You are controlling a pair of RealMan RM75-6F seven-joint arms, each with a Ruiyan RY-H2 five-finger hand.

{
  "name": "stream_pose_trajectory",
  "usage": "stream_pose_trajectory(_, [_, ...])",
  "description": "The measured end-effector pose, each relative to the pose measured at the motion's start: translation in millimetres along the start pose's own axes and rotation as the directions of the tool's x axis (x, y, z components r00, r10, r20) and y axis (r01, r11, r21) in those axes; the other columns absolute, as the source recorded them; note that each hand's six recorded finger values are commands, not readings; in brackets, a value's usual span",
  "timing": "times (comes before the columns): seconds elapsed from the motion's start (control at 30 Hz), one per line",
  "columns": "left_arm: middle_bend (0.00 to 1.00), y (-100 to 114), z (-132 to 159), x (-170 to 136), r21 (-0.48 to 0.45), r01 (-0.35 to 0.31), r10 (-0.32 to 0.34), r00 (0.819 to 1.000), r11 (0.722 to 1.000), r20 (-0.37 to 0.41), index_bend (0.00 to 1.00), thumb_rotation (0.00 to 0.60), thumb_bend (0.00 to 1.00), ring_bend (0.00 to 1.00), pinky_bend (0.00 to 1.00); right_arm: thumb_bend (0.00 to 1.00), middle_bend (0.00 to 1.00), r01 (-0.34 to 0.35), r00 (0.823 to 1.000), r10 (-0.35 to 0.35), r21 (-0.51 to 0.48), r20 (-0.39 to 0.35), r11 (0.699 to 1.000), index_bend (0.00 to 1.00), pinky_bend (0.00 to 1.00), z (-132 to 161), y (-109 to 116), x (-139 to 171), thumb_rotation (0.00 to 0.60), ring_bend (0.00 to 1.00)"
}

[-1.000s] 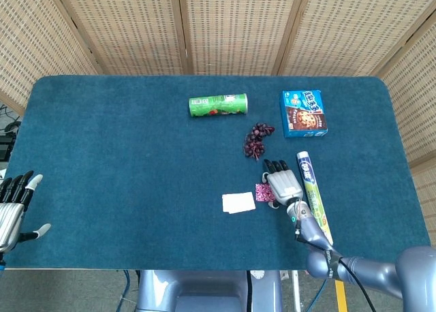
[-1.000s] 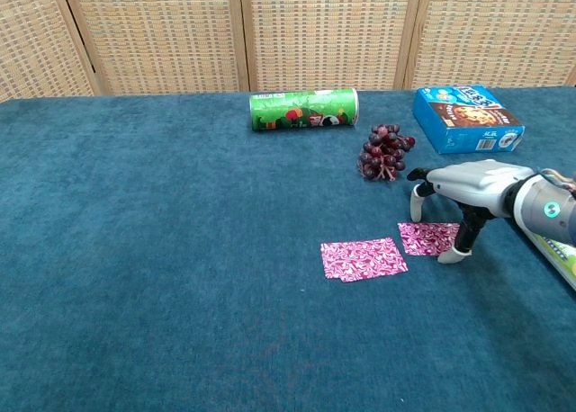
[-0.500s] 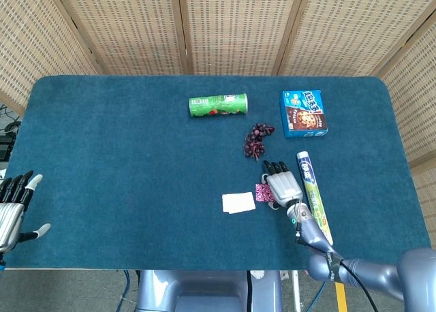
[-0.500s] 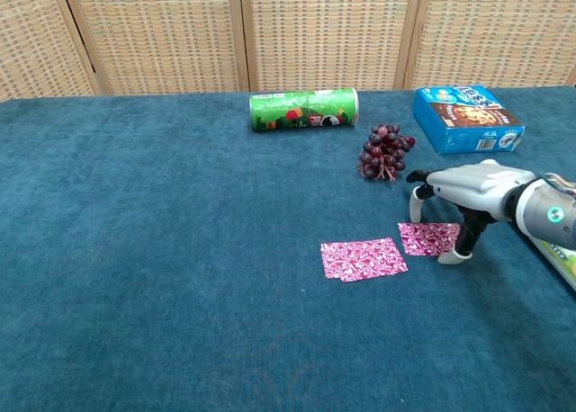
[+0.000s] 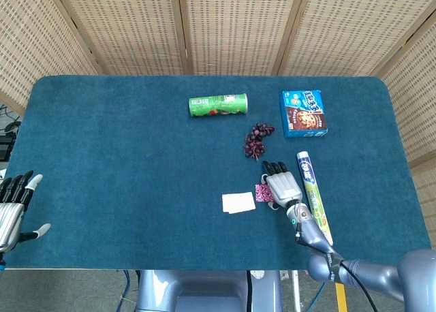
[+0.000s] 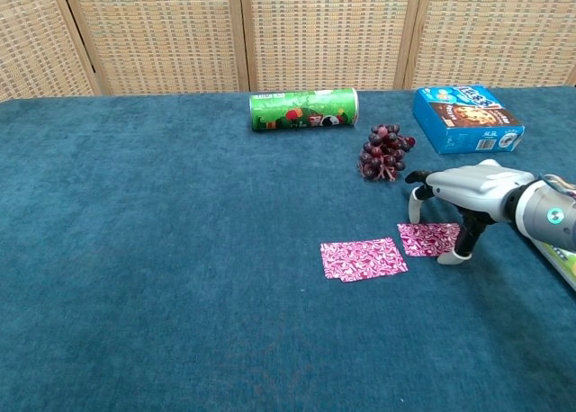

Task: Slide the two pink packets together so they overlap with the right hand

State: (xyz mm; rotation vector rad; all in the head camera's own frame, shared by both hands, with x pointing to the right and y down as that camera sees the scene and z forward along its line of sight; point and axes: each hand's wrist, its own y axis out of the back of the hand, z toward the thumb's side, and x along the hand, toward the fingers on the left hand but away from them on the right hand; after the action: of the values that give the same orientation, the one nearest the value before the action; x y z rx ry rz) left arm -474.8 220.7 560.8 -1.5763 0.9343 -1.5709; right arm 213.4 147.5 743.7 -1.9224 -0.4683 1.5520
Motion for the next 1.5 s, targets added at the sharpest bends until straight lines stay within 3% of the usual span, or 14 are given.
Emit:
stream_pose_trajectory(0.87, [0.0, 0.1, 0.2, 0.1, -0.001, -0.001, 0.001, 1.0, 1.0, 0.0, 0.0, 0.6, 0.0, 0.0, 0.0, 0.44, 0.0, 0.011, 1.0, -0.011, -0.008, -0.013, 1.0, 0.61, 0.0, 1.2, 0.1, 2.0, 0.6, 0.0])
stream_pose_trajectory(1.5, [0.0, 0.1, 0.2, 0.1, 0.0, -0.001, 0.001, 1.0, 1.0, 0.0, 0.0, 0.6, 0.0, 0.0, 0.0, 0.44, 0.0, 0.017, 1.0, -0.017, -0.012, -0.014, 1.0, 0.61, 0.0, 0.8, 2.6, 3.5, 0.6, 0.0])
